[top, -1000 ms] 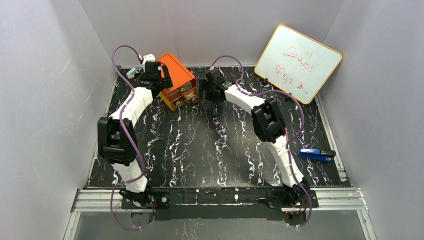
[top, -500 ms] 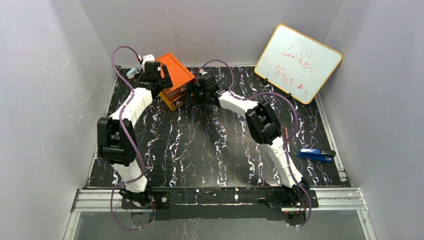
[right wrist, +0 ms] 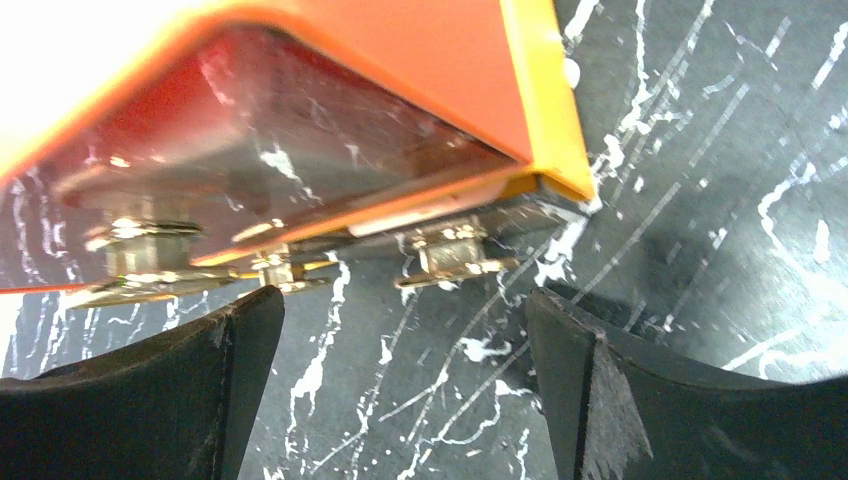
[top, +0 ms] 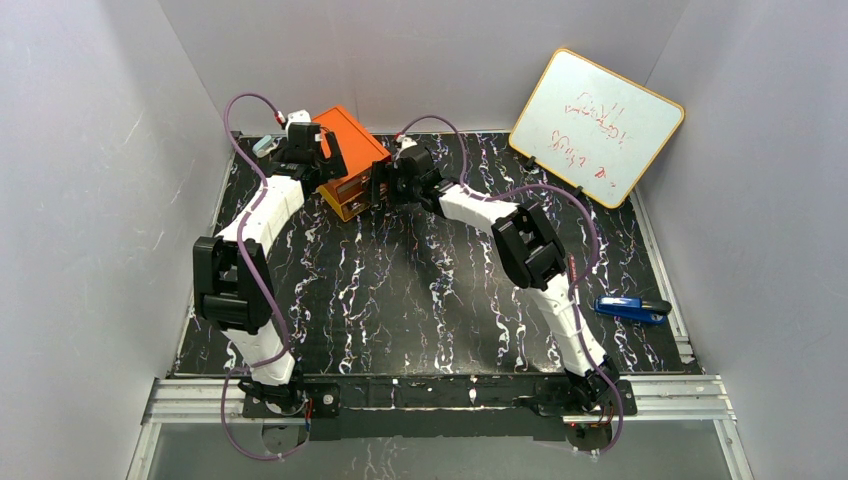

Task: Organize the makeup

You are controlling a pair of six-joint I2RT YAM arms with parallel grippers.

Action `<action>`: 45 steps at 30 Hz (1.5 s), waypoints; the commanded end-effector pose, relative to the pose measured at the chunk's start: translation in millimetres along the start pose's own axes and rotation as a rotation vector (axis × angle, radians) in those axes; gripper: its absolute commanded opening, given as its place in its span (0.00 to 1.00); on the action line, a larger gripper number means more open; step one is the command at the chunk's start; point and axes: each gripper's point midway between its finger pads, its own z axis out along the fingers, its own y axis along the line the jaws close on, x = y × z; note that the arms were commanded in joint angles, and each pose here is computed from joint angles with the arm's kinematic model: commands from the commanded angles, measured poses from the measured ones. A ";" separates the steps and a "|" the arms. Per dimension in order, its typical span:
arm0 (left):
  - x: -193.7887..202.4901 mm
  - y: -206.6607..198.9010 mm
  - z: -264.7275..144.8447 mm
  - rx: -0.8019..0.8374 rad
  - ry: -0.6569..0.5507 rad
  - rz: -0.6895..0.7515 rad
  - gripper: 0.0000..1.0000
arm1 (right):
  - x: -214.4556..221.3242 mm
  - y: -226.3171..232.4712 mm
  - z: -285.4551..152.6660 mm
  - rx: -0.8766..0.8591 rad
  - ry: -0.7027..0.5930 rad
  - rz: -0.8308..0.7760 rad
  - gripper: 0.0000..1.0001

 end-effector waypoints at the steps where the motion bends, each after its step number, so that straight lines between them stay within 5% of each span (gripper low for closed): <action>1: 2.4 5.2 -18.1 0.004 0.024 0.009 0.98 | -26.0 29.8 6.2 -0.165 -0.101 -0.038 0.99; 12: 0.5 4.6 -22.0 0.013 0.021 0.014 0.98 | -32.6 44.7 15.4 -0.298 -0.191 -0.032 0.99; 18: -15.4 11.3 -30.5 -0.019 -0.023 0.033 0.98 | -26.3 42.6 -15.8 -0.265 -0.180 -0.086 0.98; 24: -49.4 31.5 -52.3 -0.107 -0.140 0.050 0.98 | 3.1 27.7 -70.0 -0.204 -0.121 -0.195 0.99; 31: -99.5 48.8 -117.7 -0.106 -0.384 0.008 0.98 | -12.5 24.0 -148.1 -0.052 -0.143 -0.250 0.99; 38: -70.6 11.1 -150.8 0.221 -0.393 0.119 0.98 | -52.7 -14.3 -241.1 0.279 -0.276 -0.355 0.99; 45: -50.4 9.5 -157.6 0.273 -0.367 0.184 0.98 | -73.8 -36.9 -292.9 0.399 -0.331 -0.399 0.99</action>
